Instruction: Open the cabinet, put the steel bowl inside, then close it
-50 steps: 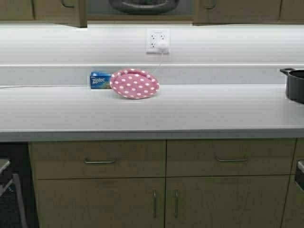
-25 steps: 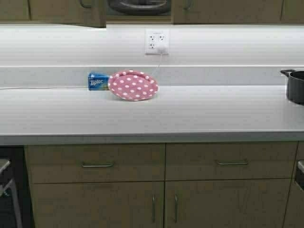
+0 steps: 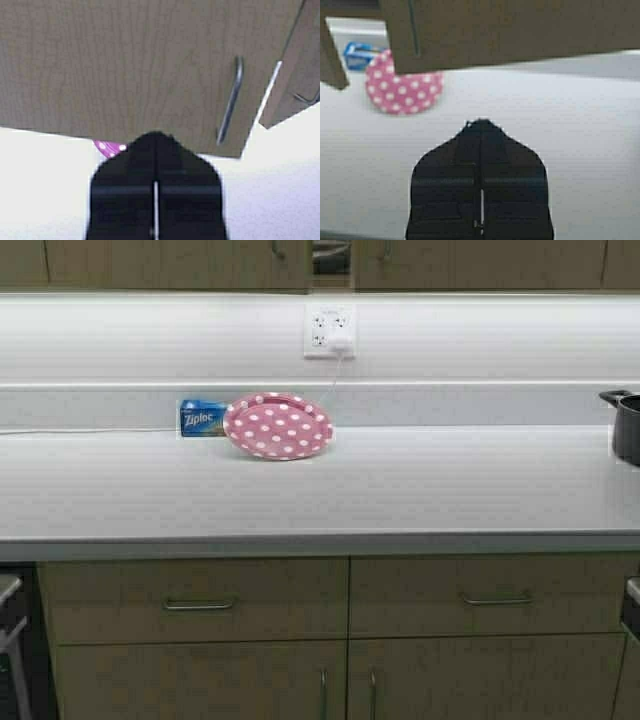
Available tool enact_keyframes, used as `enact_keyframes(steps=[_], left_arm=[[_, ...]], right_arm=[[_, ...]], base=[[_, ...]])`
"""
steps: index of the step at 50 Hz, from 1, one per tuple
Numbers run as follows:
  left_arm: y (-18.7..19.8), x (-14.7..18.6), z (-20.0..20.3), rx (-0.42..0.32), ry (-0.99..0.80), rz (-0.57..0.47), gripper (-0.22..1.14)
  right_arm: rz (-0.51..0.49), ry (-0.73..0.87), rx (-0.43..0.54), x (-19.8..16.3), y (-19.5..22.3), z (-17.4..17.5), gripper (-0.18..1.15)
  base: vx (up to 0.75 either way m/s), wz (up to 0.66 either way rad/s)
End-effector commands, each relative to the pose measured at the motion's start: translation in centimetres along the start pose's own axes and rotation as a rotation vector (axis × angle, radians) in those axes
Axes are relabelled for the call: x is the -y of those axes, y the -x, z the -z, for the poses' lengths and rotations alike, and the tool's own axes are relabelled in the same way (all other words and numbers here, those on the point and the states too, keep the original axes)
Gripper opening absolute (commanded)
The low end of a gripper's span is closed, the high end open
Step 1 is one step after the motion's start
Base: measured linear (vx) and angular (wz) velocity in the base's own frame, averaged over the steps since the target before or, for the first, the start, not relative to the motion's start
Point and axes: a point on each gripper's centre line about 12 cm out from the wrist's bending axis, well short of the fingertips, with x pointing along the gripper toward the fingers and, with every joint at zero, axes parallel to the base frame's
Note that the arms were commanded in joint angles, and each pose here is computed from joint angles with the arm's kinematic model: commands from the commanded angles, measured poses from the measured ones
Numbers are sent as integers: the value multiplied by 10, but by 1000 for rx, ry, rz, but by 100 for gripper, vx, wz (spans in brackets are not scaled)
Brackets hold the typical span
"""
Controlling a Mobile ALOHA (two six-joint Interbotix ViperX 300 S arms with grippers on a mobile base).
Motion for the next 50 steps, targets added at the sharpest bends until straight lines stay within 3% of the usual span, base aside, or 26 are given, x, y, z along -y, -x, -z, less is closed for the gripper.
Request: enact_keyframes(steps=[1, 19, 50], left_arm=[[14, 7, -4, 35, -5, 18, 4], [11, 25, -5, 66, -22, 62, 4], [0, 30, 8, 39, -14, 71, 4]], right_arm=[[1, -10, 21, 1, 4, -5, 7], [4, -13, 37, 2, 8, -12, 7], [-4, -48, 39, 0, -5, -20, 7]], base=[[11, 5], [13, 3], [13, 4]])
